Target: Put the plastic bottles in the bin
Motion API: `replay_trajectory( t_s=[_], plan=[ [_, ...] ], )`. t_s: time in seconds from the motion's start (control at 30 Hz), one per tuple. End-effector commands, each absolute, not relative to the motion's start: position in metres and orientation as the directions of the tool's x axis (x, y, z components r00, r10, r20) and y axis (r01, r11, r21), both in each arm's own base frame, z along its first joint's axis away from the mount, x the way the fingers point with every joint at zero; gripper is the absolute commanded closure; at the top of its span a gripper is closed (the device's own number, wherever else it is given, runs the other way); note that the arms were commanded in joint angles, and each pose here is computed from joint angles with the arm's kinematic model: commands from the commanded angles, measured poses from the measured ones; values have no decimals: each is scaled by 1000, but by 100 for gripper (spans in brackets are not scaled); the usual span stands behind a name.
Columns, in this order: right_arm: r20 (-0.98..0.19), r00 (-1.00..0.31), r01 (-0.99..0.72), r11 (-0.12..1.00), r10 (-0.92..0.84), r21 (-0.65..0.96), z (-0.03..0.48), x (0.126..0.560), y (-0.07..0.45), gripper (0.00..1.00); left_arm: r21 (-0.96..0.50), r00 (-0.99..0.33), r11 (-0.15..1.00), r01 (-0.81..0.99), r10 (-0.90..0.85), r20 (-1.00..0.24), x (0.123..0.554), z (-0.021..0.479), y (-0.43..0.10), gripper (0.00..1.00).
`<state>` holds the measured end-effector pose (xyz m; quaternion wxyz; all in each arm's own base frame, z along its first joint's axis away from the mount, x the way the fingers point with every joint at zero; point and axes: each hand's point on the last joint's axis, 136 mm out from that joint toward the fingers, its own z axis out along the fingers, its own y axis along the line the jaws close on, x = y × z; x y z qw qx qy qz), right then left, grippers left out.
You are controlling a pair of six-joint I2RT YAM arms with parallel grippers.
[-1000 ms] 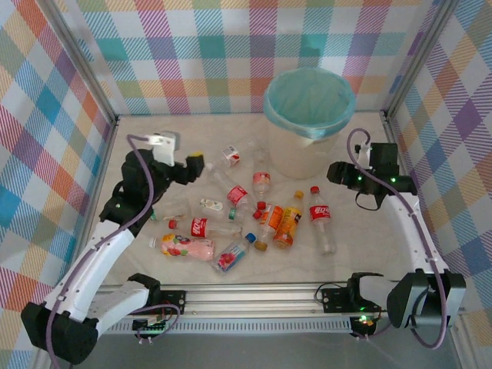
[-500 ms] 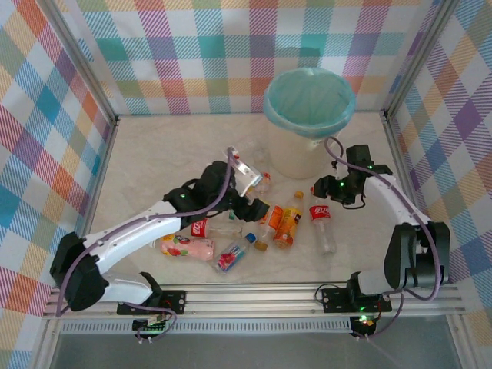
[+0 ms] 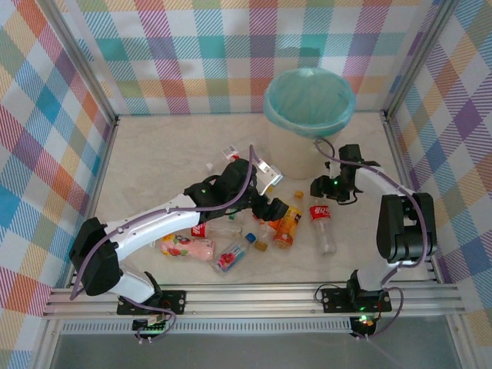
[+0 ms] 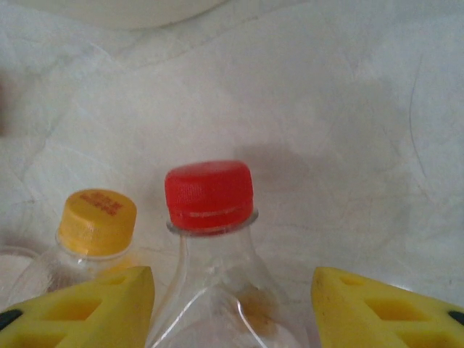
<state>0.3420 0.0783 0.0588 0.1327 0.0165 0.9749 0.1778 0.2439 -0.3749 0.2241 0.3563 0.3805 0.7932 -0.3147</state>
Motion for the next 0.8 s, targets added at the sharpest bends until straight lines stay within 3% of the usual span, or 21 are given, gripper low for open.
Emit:
replay_trajectory(
  t_s=[0.0, 0.4, 0.63, 0.77],
  plan=[
    [-292, -955, -59, 925, 58, 376, 64, 360, 85, 40, -220, -441, 508, 833, 369, -818, 246, 234, -381, 18],
    [-241, -970, -58, 916, 43, 397, 46, 365, 91, 47, -205, -446, 531, 822, 376, -812, 248, 231, -376, 18],
    [-213, -977, -58, 915, 31, 400, 38, 364, 92, 43, -192, -433, 525, 829, 386, -814, 250, 230, -379, 18],
    [-191, -981, -56, 908, 27, 415, 34, 363, 95, 49, -190, -431, 523, 831, 390, -814, 250, 231, -379, 18]
  ],
)
